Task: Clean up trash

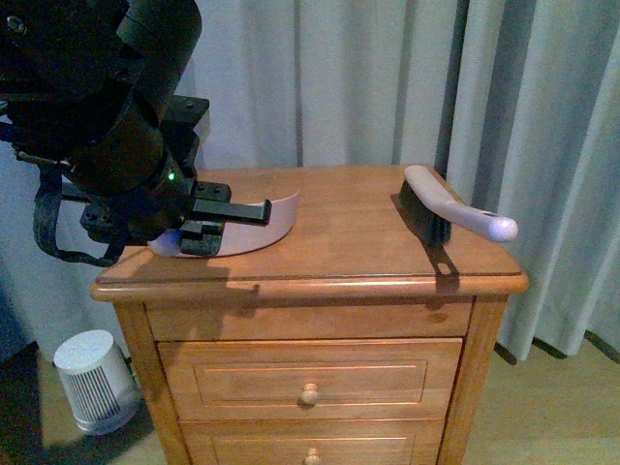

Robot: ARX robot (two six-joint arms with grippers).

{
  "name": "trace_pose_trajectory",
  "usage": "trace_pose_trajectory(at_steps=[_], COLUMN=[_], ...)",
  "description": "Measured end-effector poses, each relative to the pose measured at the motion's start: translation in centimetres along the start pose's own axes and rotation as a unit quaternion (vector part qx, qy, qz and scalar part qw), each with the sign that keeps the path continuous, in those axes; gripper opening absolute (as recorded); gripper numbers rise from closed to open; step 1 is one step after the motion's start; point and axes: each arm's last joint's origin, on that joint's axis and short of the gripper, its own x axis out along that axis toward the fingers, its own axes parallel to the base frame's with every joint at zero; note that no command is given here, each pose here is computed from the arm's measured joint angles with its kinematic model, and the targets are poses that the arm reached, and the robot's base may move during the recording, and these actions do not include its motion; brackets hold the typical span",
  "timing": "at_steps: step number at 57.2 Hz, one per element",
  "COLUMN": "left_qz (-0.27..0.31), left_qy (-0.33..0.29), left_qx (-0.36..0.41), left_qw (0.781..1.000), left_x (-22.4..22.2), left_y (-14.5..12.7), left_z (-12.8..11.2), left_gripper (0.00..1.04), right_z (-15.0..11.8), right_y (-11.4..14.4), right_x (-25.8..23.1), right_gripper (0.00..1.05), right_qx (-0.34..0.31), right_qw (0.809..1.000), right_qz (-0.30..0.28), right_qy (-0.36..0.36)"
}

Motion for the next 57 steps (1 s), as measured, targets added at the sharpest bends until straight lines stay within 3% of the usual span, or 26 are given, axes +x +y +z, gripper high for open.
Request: trace_pose_trajectory(at_steps=[18, 40, 51, 57], left_qz=[-0.003, -0.031, -0.040, -0.041], left_qy=[-0.007, -0.078, -0.156, -0.258], left_qx=[0.004, 0.006, -0.012, -0.028], left_qw=[1.000, 0.996, 0.987, 0.965], left_x=[0.0, -3.2, -6.7, -10.6], left_y=[0.0, 0.6, 2.3, 4.0], left_z=[0.0, 1.1, 2.3, 2.6], left_gripper=[0.29, 0.29, 0.29, 0.28], right_z=[0.0, 0.0, 0.0, 0.0], right_y=[0.0, 0.0, 0.0, 0.0], right_x=[0.0, 0.0, 0.0, 0.0], right_gripper=[0.97, 0.97, 0.97, 0.97], right_qx=[0.000, 0.000, 0.000, 0.000], right_qw=[1.000, 1.000, 1.000, 1.000], right_qz=[0.000, 0.000, 0.000, 0.000], right_qy=[0.000, 0.000, 0.000, 0.000])
